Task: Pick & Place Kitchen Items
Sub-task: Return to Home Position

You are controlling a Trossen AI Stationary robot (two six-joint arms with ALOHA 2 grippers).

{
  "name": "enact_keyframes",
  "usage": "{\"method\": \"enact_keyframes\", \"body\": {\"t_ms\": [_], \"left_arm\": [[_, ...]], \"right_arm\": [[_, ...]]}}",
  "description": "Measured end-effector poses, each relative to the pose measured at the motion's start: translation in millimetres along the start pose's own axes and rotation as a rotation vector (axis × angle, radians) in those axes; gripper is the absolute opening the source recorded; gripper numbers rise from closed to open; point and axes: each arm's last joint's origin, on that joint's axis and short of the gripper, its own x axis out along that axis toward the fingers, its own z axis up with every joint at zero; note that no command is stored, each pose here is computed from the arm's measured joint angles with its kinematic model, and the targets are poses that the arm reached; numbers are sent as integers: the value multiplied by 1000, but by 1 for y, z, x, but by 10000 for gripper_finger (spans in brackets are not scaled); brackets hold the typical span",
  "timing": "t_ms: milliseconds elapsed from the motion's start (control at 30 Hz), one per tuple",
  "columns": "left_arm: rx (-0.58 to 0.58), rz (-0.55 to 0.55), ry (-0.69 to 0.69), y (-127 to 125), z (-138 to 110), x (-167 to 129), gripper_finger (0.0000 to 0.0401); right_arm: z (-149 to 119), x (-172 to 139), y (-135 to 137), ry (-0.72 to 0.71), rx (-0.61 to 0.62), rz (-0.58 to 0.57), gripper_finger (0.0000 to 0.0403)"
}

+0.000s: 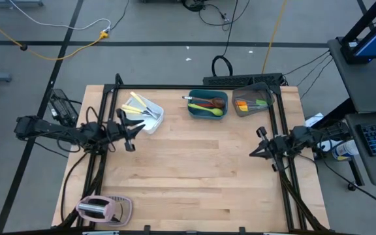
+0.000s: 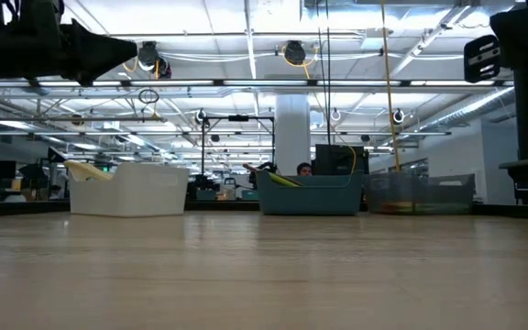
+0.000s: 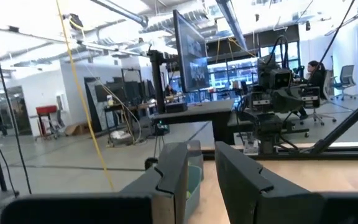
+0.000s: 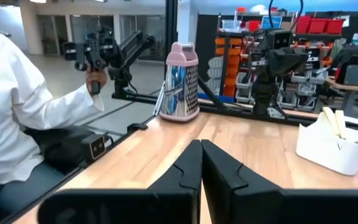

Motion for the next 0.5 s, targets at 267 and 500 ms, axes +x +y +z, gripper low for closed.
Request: {"method": "enact_keyframes", "body": {"t_ms": [267,500], "left_arm": [[-28,-13,58,-1,-6,0,88],[-29,-20,95,-2,-9,0,88]], "right_arm": [[-4,1,0,21,-2,1,0],[-17,5,0,17,-3,0,0]]}}
